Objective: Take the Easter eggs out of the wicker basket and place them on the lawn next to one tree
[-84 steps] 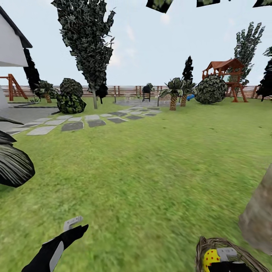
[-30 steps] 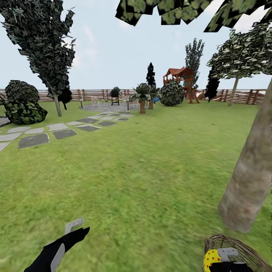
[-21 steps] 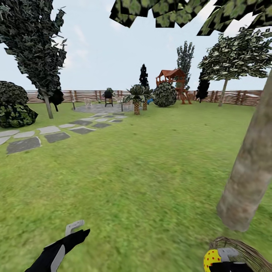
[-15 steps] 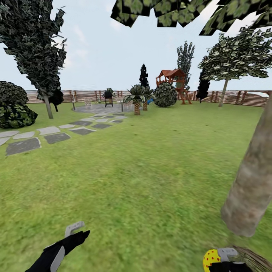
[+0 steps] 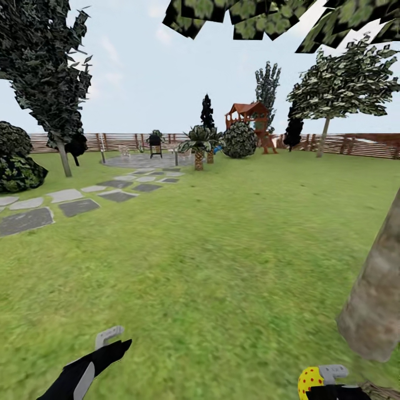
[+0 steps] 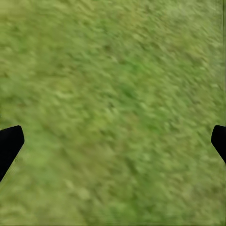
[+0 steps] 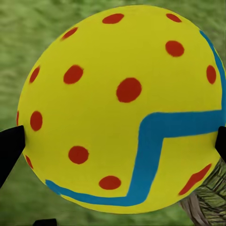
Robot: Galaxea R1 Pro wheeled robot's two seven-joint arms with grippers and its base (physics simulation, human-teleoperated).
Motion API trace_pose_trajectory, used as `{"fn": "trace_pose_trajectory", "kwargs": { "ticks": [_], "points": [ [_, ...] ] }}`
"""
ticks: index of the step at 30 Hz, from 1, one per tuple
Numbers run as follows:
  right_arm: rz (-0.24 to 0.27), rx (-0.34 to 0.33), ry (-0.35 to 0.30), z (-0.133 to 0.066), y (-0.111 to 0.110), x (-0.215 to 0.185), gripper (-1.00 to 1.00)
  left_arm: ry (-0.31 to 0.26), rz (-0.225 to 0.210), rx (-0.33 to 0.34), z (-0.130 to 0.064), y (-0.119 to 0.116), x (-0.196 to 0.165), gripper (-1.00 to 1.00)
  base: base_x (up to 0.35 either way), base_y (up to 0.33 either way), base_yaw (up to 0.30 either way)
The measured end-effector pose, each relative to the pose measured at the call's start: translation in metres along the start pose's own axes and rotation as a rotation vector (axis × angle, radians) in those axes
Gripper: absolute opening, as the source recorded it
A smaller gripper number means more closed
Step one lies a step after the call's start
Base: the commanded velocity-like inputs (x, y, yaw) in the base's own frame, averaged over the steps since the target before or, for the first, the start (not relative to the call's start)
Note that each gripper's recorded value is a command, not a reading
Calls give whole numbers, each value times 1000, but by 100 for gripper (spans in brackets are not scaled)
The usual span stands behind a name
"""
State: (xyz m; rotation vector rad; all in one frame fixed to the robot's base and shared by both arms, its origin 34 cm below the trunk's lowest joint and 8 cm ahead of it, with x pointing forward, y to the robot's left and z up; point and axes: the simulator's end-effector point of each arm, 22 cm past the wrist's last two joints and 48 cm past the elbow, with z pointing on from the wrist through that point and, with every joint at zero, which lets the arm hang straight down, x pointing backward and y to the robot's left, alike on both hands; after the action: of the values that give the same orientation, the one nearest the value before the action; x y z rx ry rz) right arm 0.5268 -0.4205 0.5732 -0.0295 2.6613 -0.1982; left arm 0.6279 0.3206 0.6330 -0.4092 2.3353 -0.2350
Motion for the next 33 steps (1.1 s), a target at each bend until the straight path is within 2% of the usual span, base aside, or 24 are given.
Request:
{"fn": "trace_pose_trajectory", "kwargs": {
  "ticks": [14, 16, 18, 21, 23, 33],
  "points": [
    [1, 2, -6, -22, -5, -14, -100, -7, -1, 4, -18, -10, -19, 100, 271, 232, -272],
    [1, 2, -6, -25, -5, -15, -100, -44, 2, -4, -23, -6, -40, 100, 285, 208, -249],
    [1, 2, -8, -28, -5, -17, -100, -120, 18, -9, -33, -6, -79, 100, 291, 194, -243],
    [3, 3, -6, -32, -7, -19, -100, -192, 28, -6, -45, -11, -114, 100, 299, 178, -241],
    [5, 5, -4, -35, -9, -20, -100, -219, 29, 0, -51, -16, -127, 100, 304, 167, -240],
    [5, 4, -3, -49, -11, -27, -100, -219, 25, 4, -61, -24, -136, 100, 306, 164, -213]
  ]
}}
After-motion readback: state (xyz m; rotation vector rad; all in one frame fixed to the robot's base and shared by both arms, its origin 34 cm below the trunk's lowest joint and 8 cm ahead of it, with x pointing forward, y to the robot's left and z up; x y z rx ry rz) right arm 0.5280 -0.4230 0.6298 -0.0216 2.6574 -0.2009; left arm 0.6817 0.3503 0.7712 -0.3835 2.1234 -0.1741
